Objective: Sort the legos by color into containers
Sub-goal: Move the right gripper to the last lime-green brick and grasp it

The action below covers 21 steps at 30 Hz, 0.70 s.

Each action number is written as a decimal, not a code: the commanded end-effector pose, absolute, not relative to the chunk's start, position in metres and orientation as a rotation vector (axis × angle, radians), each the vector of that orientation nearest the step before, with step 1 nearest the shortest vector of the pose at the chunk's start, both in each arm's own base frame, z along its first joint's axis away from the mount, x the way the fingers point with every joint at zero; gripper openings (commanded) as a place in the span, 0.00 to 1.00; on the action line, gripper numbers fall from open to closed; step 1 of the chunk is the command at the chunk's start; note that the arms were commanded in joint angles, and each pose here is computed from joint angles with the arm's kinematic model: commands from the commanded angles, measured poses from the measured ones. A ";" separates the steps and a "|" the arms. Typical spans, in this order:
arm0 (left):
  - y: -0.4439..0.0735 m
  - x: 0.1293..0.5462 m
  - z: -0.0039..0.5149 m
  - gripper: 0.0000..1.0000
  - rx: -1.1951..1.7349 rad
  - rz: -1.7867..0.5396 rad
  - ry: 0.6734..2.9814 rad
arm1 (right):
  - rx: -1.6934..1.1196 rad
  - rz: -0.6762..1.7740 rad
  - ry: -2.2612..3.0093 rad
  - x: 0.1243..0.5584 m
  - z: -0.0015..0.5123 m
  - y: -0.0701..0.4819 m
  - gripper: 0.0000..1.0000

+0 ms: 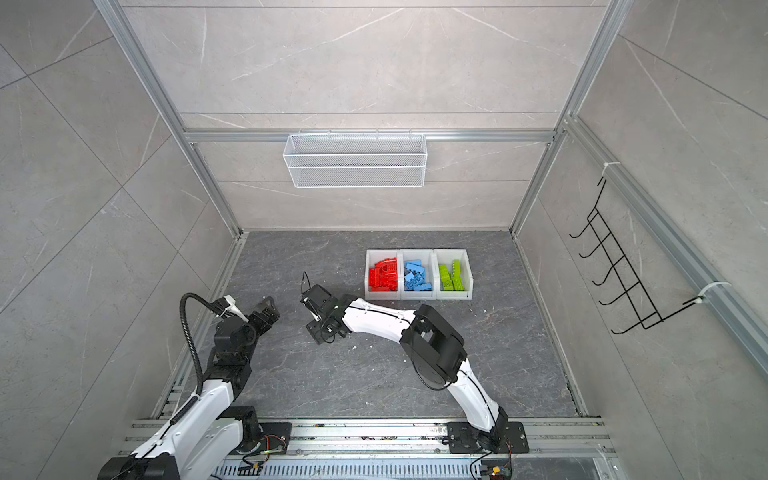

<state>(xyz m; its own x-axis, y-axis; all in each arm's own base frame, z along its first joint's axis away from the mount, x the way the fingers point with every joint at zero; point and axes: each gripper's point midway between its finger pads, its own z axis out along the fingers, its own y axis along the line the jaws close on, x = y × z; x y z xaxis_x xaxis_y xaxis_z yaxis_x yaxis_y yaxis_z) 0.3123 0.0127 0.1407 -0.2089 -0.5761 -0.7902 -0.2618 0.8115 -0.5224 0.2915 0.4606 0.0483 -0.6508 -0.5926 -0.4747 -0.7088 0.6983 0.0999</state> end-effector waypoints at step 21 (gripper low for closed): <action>0.010 0.315 0.158 1.00 -0.600 -0.348 1.755 | -0.989 0.377 2.550 0.286 0.027 0.459 0.31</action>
<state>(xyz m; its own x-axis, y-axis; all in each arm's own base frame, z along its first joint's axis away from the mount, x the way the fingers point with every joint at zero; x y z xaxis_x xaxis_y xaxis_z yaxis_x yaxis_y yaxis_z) 0.3119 0.0113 0.1436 -0.2063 -0.5749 -0.7918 -0.2497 0.8133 -0.5255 0.2900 0.4640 0.0221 -0.6516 -0.6162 -0.4423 -0.7056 0.7064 0.0555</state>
